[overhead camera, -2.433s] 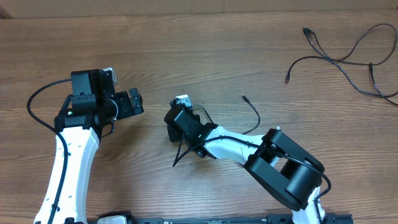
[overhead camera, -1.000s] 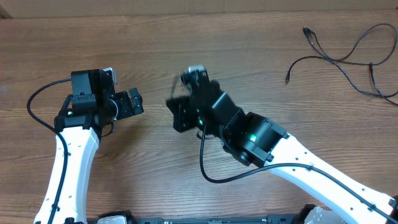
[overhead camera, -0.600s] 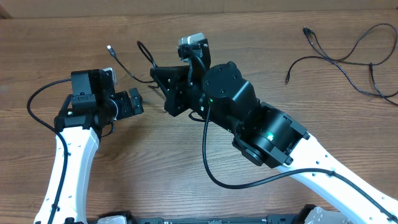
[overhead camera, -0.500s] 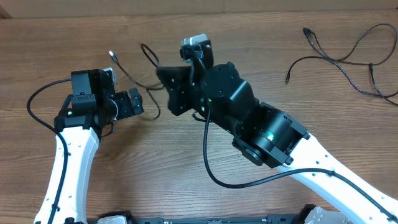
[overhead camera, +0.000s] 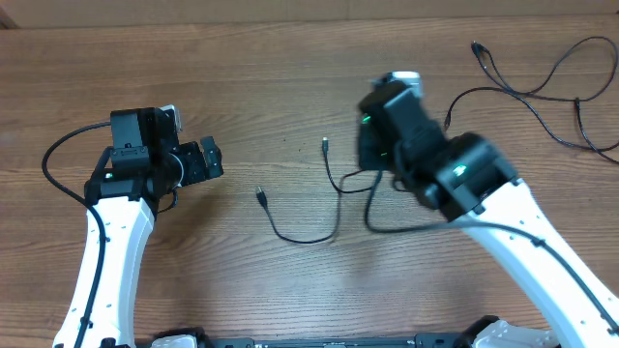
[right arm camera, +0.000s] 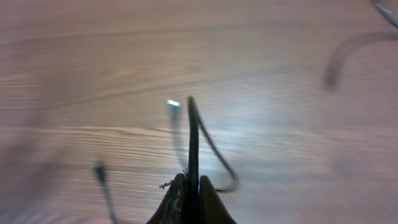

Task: Untangle cables
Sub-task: 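Lift the grasped cable with the right gripper and swing it right, then carry the cable to the right edge and lay it with the others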

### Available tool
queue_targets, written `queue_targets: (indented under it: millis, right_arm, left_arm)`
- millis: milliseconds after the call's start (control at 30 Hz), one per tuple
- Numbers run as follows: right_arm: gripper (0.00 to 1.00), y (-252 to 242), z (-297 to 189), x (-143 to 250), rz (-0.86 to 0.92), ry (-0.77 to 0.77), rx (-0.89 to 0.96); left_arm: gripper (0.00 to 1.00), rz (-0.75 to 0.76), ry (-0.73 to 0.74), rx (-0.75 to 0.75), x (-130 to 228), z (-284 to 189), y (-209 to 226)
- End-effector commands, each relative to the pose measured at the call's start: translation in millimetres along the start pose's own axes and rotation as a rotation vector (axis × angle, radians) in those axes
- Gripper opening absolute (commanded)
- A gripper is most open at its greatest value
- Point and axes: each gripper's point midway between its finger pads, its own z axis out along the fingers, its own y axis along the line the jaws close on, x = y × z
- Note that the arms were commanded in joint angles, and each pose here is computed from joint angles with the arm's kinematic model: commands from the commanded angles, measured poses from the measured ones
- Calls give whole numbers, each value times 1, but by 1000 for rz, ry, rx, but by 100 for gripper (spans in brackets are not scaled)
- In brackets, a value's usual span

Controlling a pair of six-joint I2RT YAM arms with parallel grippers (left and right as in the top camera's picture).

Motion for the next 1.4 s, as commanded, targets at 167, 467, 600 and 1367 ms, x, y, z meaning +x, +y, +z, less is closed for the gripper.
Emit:
queue_targets:
  millis: [167, 467, 600, 1367]
  right_arm:
    - [4, -112, -4, -10, 229, 49, 238]
    - [4, -209, -2, 0, 400, 67, 481]
    - [4, -249, 3, 14, 470, 82, 582]
    - [4, -415, 14, 70, 864, 0, 832]
  left_arm:
    - [100, 23, -15, -2, -3, -3, -1]
    - [99, 23, -15, -2, -3, -3, -1]
    - [99, 23, -15, -2, -3, -3, -1]
    - [100, 23, -15, -2, -3, -3, -1]
